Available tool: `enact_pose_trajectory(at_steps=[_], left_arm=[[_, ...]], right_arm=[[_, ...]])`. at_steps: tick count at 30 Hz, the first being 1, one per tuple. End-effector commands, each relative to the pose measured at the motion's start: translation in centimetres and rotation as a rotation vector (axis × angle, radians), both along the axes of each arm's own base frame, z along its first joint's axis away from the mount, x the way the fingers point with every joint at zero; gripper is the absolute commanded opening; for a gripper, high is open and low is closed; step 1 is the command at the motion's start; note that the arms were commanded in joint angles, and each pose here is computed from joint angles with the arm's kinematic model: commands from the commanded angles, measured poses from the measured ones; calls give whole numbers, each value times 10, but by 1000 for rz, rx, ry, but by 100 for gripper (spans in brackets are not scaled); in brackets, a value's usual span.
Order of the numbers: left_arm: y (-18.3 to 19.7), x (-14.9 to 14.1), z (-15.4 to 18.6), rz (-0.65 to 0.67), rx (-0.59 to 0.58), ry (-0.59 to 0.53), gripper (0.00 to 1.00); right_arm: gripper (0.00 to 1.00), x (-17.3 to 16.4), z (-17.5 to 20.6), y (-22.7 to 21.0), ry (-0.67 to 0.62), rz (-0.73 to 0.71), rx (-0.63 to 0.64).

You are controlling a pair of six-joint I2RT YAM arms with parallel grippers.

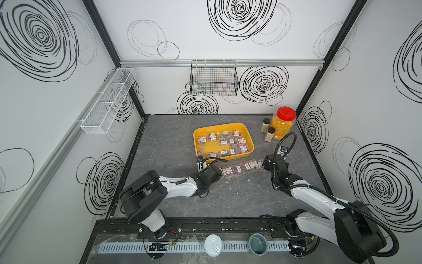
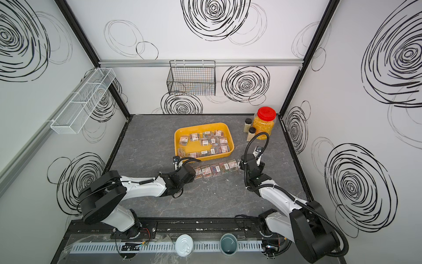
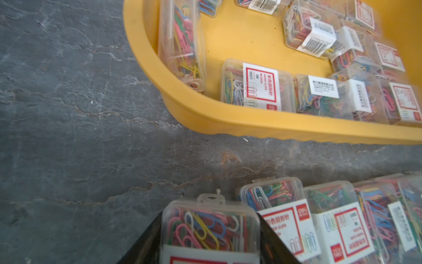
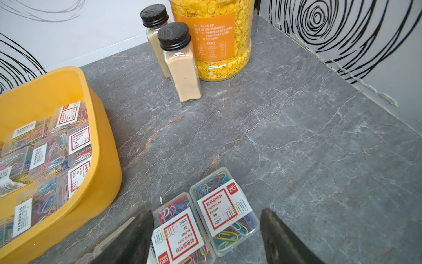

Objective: Take the paper clips out of the storage box
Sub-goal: Place the boxed paper clips at the center of the board.

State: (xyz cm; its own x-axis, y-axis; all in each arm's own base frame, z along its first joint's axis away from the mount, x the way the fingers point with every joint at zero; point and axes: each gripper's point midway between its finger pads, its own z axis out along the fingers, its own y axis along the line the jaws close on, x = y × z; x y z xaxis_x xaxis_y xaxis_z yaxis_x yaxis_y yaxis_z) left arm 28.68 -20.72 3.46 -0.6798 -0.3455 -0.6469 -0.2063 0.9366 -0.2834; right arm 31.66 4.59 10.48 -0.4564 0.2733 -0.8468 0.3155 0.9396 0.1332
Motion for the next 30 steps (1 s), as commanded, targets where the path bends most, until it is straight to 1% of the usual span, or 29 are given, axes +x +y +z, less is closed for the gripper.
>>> enact_pose_trajectory(at_steps=[1, 3, 6, 17, 21, 26, 30], left_arm=[[-1, 7, 7, 35, -45, -35, 65], [-1, 7, 8, 35, -56, -41, 67], [-2, 7, 9, 32, -68, -42, 69], [-12, 3, 8, -22, -136, -53, 68], [-14, 2, 9, -26, -160, -62, 68], [-17, 0, 9, -36, -160, -62, 68], [-22, -1, 8, -44, -197, -62, 67]], right_arm=[[76, -2, 1, -1, -6, -1, -12], [76, -1, 0, 0, -2, 1, -14], [76, 0, 0, 0, 3, 1, -16], [77, -2, 1, -1, -7, 0, -11], [77, -1, -1, 0, 8, 1, -19], [76, -2, 0, -1, 1, -1, -15], [77, -2, 0, -1, -3, -1, -13]])
